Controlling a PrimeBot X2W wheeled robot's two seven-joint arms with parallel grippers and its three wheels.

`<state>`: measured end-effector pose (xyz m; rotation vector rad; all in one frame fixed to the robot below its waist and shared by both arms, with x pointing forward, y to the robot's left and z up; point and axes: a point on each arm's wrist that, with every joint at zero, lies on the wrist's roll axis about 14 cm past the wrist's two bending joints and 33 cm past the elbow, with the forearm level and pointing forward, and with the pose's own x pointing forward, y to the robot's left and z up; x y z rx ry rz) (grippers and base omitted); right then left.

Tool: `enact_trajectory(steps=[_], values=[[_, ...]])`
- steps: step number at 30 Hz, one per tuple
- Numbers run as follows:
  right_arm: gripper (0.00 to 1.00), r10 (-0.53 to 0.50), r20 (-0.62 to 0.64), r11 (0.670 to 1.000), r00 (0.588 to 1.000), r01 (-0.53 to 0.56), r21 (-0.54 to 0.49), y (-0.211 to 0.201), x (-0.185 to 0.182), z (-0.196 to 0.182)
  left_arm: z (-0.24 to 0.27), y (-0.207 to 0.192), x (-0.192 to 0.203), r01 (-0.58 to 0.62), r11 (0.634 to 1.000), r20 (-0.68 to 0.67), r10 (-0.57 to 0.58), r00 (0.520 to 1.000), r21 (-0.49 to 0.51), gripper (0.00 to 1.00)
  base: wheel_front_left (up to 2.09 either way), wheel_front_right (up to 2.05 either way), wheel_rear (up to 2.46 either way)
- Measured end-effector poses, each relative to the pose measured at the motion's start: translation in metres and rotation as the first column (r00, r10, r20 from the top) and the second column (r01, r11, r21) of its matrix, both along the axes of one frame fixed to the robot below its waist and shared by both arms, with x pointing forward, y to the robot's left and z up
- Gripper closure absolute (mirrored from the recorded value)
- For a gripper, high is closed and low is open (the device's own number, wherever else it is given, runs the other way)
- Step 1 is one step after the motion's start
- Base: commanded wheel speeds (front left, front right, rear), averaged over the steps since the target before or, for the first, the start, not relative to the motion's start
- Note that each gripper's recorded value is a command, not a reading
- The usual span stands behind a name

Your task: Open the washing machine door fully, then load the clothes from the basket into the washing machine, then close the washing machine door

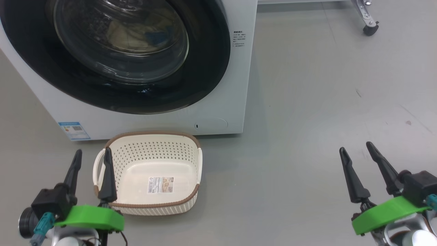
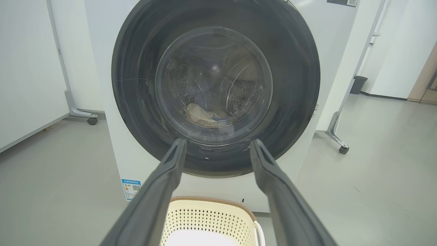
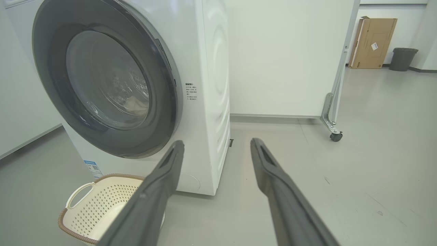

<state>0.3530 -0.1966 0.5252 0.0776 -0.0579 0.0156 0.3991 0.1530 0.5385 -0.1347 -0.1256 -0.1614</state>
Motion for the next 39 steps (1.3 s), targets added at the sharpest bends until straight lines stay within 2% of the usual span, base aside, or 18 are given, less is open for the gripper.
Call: enact_trajectory(steps=[33,34,39], values=[[0.0,-0.002,-0.026,1.0,1.0,0.003,0.01,-0.001,0.005,-0.009,-0.007,0.002,-0.001,0.0,1.0,-0.013,0.0,1.0,0.015,0.0,0.0,0.0,0.0],[1.0,-0.002,-0.026,1.0,1.0,0.002,0.01,-0.001,0.005,-0.009,-0.007,0.002,-0.001,0.0,1.0,-0.01,0.0,1.0,0.015,1.0,0.0,0.0,0.0],[1.0,0.003,-0.133,1.0,0.991,0.001,0.031,0.004,-0.005,-0.043,-0.043,-0.004,-0.013,0.001,1.0,-0.123,-0.001,0.992,0.004,1.0,0.0,0.0,0.0]])
